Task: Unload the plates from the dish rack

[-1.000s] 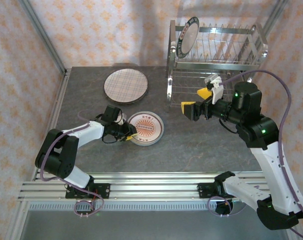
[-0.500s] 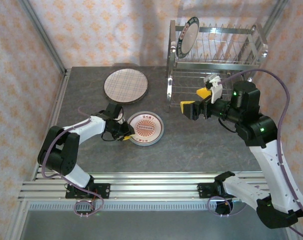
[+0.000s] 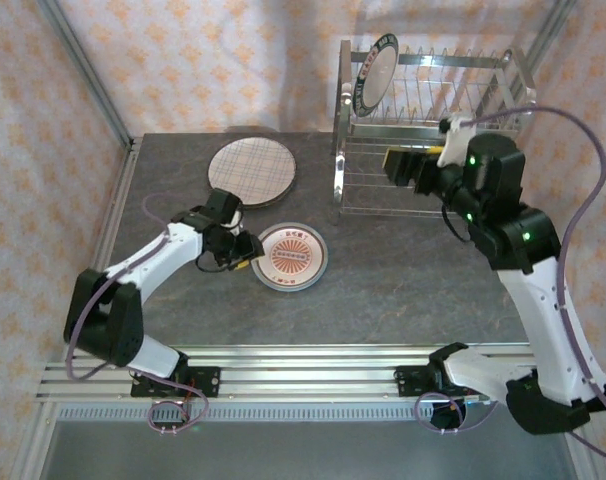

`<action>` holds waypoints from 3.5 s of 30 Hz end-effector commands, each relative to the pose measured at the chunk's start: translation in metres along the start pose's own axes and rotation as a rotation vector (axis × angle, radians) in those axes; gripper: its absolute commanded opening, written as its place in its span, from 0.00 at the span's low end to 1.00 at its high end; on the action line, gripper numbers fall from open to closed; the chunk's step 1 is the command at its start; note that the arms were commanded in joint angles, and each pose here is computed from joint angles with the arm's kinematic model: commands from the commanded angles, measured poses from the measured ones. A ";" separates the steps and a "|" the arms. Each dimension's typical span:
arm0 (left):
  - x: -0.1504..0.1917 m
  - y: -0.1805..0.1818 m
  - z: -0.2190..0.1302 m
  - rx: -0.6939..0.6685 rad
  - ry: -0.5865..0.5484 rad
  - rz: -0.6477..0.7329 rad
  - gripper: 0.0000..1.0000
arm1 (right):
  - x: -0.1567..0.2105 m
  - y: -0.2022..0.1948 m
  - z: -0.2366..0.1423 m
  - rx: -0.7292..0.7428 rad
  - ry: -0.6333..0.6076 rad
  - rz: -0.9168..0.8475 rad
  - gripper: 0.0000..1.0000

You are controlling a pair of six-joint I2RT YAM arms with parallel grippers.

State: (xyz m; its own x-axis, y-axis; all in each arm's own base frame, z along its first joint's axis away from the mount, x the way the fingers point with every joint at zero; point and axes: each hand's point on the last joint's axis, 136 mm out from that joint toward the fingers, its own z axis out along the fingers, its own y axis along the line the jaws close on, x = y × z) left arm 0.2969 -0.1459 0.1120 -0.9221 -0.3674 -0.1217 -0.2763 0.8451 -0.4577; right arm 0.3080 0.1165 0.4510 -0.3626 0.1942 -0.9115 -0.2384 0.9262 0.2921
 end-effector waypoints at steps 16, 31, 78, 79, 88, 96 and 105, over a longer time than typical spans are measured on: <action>-0.025 -0.187 -0.301 0.840 -0.698 0.242 0.54 | -0.072 -0.031 0.128 0.339 -0.080 0.202 0.75; -0.012 -0.168 -0.373 0.853 -0.919 0.260 0.58 | -0.076 -0.037 0.164 0.389 -0.094 0.165 0.43; -0.014 -0.200 -0.362 0.987 -0.810 0.196 0.59 | -0.151 -0.026 0.055 0.562 -0.350 0.002 0.00; -0.014 -0.204 -0.360 0.993 -0.796 0.194 0.60 | -0.153 -0.027 0.050 0.562 -0.353 -0.001 0.00; 0.005 -0.280 -0.324 1.093 -0.610 0.205 0.62 | -0.162 -0.031 -0.009 0.550 -0.380 -0.014 0.00; 0.022 -0.354 -0.281 1.186 -0.450 0.192 0.66 | -0.146 -0.032 -0.045 0.476 -0.326 0.017 0.00; 0.031 -0.422 -0.244 1.271 -0.303 0.163 0.67 | -0.125 -0.039 -0.076 0.408 -0.289 0.114 0.00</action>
State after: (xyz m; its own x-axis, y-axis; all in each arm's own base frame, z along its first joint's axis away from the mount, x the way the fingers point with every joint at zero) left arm 0.3245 -0.4132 0.4836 -0.7698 -0.4970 -0.4004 0.3986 0.1157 -0.9098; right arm 0.3103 0.0353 0.5659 -0.1186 0.2519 -0.9605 0.2152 0.9508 0.2228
